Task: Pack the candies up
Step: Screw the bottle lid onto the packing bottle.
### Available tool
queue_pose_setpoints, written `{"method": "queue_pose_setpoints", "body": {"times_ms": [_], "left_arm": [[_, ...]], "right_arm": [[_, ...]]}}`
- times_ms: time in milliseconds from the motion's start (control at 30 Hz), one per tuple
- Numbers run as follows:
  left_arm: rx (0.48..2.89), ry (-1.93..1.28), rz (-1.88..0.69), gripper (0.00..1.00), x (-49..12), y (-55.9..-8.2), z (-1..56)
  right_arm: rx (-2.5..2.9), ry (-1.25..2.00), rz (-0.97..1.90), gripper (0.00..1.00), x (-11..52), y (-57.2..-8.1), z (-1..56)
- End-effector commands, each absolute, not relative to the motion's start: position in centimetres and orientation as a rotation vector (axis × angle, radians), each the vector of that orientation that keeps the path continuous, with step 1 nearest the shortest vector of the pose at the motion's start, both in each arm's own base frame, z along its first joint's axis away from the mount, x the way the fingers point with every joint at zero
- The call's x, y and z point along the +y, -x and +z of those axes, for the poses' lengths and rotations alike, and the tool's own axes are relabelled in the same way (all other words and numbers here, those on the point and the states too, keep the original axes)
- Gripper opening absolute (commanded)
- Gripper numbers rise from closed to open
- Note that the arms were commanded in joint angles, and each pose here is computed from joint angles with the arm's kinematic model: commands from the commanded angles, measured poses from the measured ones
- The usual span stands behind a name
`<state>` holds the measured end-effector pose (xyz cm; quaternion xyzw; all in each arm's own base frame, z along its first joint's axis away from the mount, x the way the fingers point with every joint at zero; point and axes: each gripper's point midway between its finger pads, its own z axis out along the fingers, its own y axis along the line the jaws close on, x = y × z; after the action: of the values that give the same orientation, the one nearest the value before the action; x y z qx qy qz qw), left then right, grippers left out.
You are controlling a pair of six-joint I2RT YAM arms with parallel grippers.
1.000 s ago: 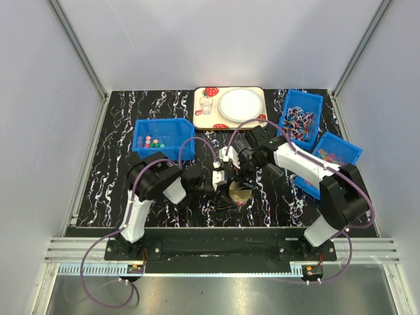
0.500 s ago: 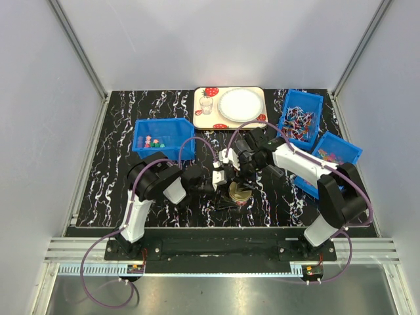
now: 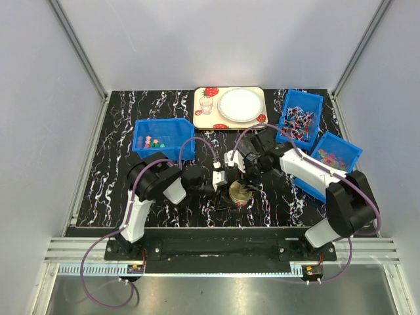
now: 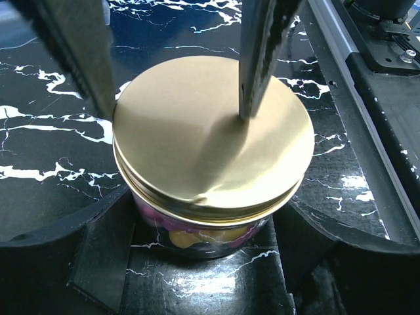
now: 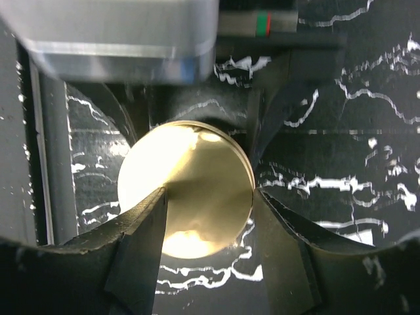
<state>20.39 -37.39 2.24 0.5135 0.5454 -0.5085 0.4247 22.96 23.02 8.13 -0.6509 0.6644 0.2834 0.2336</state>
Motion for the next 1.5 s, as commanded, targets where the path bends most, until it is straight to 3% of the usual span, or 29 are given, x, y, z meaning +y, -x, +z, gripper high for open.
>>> {"method": "queue_pose_setpoints", "body": {"times_ms": [0,467,733,867,1200,1467], "left_arm": [[1.024,-1.195,-1.162,0.71,-38.4,-22.7,9.1],[1.025,-1.195,-1.163,0.71,-38.4,-22.7,9.1],[1.02,-1.195,-1.152,0.71,-38.3,-22.7,9.2],[1.023,-1.195,-1.164,0.71,-38.3,-22.6,9.2],[1.034,-1.188,-1.161,0.71,-38.3,-22.8,9.0],[1.033,-1.194,-1.165,0.71,-38.4,-22.7,8.9]], "right_arm": [[1.918,1.805,0.745,0.59,20.5,-21.1,7.4],[1.962,1.758,0.703,0.57,18.5,-19.0,8.4],[2.027,1.554,0.58,0.6,19.1,-23.7,12.6],[2.057,1.406,0.47,0.99,18.7,-26.4,16.1],[1.903,1.174,0.301,1.0,17.6,-28.6,24.4],[1.969,1.24,0.566,1.0,20.7,-27.2,19.4]]}}
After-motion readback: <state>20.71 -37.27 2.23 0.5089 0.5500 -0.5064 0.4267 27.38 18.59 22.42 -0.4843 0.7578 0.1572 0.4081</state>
